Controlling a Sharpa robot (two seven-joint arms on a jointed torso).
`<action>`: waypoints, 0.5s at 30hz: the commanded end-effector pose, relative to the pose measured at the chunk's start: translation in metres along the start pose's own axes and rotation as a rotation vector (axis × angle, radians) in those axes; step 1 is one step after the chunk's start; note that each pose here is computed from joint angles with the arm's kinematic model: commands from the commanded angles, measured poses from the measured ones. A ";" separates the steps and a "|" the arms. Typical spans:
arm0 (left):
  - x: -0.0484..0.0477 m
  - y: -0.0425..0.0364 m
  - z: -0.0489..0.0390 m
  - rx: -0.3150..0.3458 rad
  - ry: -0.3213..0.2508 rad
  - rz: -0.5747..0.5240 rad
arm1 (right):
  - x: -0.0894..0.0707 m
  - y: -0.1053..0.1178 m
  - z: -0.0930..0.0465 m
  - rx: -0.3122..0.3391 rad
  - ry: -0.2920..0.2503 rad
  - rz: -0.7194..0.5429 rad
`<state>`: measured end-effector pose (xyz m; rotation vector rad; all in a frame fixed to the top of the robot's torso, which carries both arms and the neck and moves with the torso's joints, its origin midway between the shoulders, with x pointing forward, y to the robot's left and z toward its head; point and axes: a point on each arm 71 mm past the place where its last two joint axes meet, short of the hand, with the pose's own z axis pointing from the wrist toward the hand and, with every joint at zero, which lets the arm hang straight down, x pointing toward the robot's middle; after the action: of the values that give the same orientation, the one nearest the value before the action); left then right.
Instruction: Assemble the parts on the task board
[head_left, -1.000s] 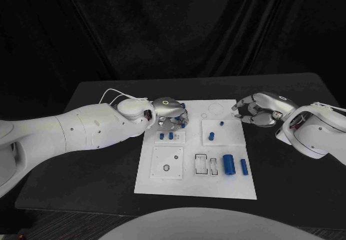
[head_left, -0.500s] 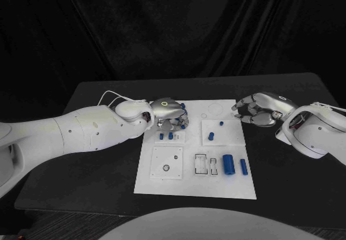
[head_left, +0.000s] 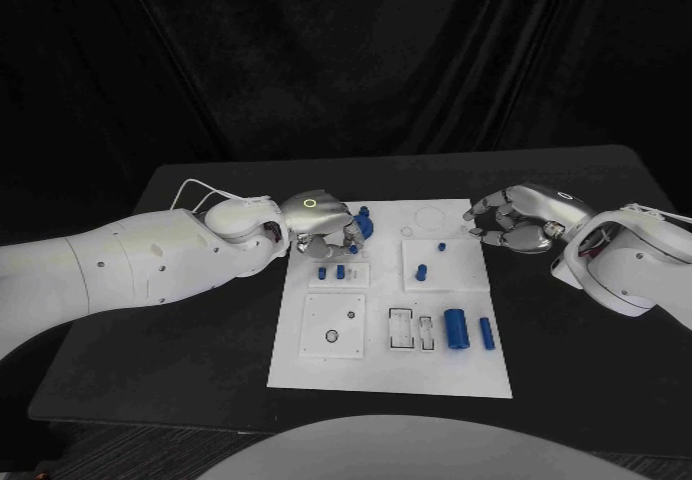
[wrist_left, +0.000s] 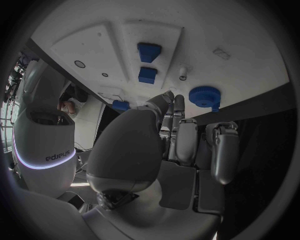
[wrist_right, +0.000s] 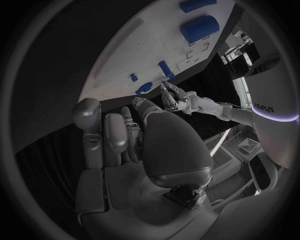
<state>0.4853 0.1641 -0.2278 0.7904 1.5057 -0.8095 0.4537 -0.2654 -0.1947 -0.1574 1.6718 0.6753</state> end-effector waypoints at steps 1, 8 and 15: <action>-0.0062 0.0028 -0.0039 -0.016 0.012 0.000 | 0.001 -0.001 -0.001 0.007 0.005 0.002; -0.0099 0.0109 -0.0166 -0.050 0.034 -0.001 | 0.001 -0.002 -0.001 0.010 0.005 0.001; -0.0083 0.0169 -0.0228 -0.078 0.068 -0.009 | 0.002 -0.002 -0.001 0.013 0.010 0.002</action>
<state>0.4876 0.1921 -0.2178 0.7585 1.5555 -0.7419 0.4539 -0.2666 -0.1963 -0.1542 1.6771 0.6719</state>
